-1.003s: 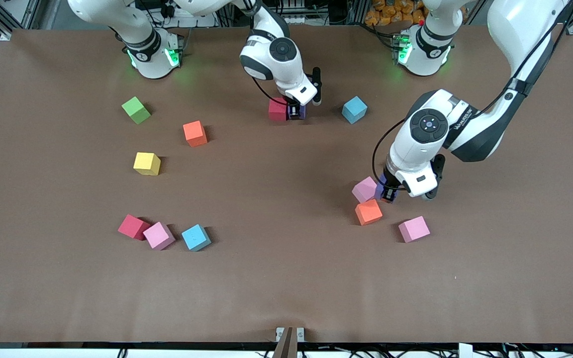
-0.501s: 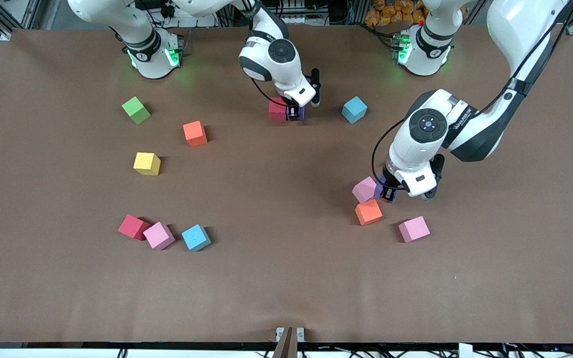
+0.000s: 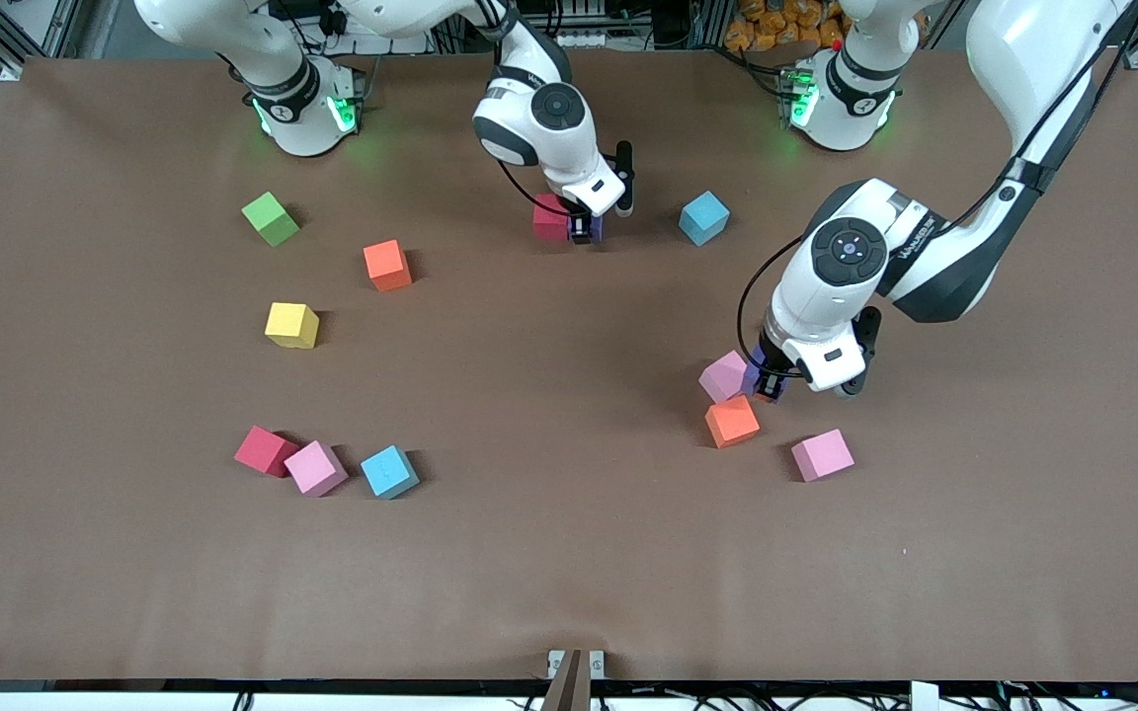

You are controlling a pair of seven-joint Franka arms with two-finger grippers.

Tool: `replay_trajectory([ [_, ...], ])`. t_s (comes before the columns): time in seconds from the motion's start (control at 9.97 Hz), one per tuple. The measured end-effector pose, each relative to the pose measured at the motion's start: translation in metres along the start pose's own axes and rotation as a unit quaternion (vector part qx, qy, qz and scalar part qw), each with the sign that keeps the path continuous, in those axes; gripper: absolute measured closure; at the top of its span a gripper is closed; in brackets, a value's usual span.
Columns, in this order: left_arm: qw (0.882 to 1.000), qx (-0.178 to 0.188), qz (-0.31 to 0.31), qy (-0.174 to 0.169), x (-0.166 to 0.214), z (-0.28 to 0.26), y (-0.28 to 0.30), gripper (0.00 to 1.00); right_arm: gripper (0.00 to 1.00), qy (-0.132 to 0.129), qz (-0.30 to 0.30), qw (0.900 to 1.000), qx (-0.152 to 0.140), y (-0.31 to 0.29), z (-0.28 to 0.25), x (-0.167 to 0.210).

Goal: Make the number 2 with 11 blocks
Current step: 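Lower the blue cube beside the red cube and open the right gripper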

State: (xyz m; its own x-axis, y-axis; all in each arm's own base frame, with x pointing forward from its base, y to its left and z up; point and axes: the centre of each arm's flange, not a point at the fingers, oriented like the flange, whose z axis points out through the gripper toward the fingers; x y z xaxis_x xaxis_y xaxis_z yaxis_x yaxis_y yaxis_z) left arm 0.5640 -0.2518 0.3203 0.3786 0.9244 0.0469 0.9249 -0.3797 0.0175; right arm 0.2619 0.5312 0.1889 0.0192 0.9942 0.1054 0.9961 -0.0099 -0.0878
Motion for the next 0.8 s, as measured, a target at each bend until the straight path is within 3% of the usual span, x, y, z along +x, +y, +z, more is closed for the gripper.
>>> replay_trajectory([
  [0.4,1.000,0.001,0.000,0.000,0.0000,0.0003,-0.0001,0.44,0.40,0.000,0.001,1.000,0.000,0.0000,-0.0001,0.0001],
  [0.6,1.000,0.001,0.000,0.000,0.0000,0.0004,-0.0001,0.44,0.34,0.000,0.002,1.000,0.000,0.0000,0.0003,-0.0001],
  [0.8,1.000,0.001,0.001,0.000,-0.0012,0.0007,-0.0004,0.44,0.07,-0.001,0.002,1.000,0.000,-0.0002,0.0011,-0.0002],
])
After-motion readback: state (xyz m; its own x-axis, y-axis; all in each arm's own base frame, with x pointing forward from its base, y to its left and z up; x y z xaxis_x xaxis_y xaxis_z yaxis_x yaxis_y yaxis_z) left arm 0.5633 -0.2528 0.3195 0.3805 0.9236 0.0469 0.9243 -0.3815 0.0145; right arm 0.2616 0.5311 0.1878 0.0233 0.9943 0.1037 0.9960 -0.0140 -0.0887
